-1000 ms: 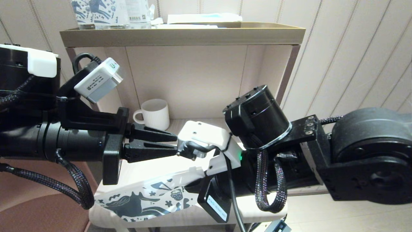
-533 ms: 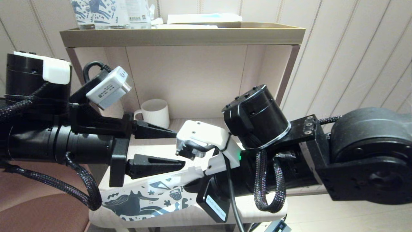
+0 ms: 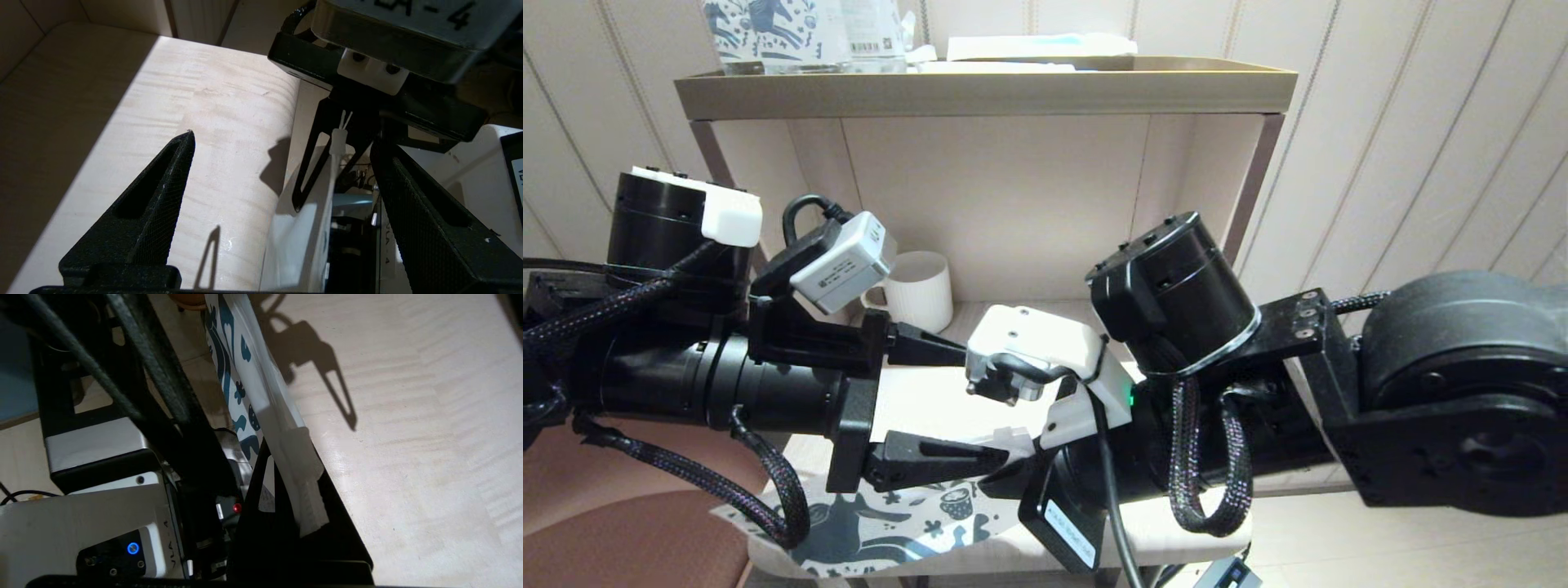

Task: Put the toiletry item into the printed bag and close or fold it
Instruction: Hand it to the other hand

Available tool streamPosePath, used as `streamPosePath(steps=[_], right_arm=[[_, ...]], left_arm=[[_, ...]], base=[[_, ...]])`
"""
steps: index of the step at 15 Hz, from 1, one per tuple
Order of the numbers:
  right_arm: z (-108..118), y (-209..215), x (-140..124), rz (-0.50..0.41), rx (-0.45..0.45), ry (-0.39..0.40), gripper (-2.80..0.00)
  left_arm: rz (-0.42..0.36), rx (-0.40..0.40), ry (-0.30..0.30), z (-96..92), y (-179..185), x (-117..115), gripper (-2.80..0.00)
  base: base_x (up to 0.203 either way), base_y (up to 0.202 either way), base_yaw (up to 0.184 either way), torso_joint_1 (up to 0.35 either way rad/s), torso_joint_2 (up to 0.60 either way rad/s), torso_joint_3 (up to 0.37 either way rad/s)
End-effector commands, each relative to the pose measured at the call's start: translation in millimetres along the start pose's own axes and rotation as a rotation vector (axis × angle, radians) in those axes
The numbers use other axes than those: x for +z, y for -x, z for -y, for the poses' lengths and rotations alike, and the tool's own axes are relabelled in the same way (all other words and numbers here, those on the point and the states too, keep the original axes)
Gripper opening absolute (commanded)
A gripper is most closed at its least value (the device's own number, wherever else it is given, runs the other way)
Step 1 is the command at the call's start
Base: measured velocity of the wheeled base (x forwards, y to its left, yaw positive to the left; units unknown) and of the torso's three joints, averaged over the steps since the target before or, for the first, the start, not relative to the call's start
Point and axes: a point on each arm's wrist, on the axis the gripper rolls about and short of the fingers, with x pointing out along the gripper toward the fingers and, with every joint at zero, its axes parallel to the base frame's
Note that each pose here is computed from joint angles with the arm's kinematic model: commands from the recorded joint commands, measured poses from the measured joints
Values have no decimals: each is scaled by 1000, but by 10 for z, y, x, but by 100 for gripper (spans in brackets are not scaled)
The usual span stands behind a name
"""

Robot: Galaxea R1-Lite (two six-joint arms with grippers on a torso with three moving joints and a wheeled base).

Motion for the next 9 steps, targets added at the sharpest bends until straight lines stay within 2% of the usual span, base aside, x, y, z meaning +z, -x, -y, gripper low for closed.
streamPosePath(steps=[1, 3, 9], right_arm=[[12, -70, -18, -12, 25, -4, -280], [4, -99, -21, -7, 81, -22, -280], [12, -89, 5, 2, 80, -26, -280]], left_arm=[[-1, -6, 1, -5, -11, -8, 0], [0, -6, 0, -2, -7, -5, 0], [-9, -32, 0, 38, -48, -39, 0]], base=[[0, 0, 0, 0, 0, 0], [0, 0, 0, 0, 0, 0], [0, 0, 0, 0, 0, 0]])
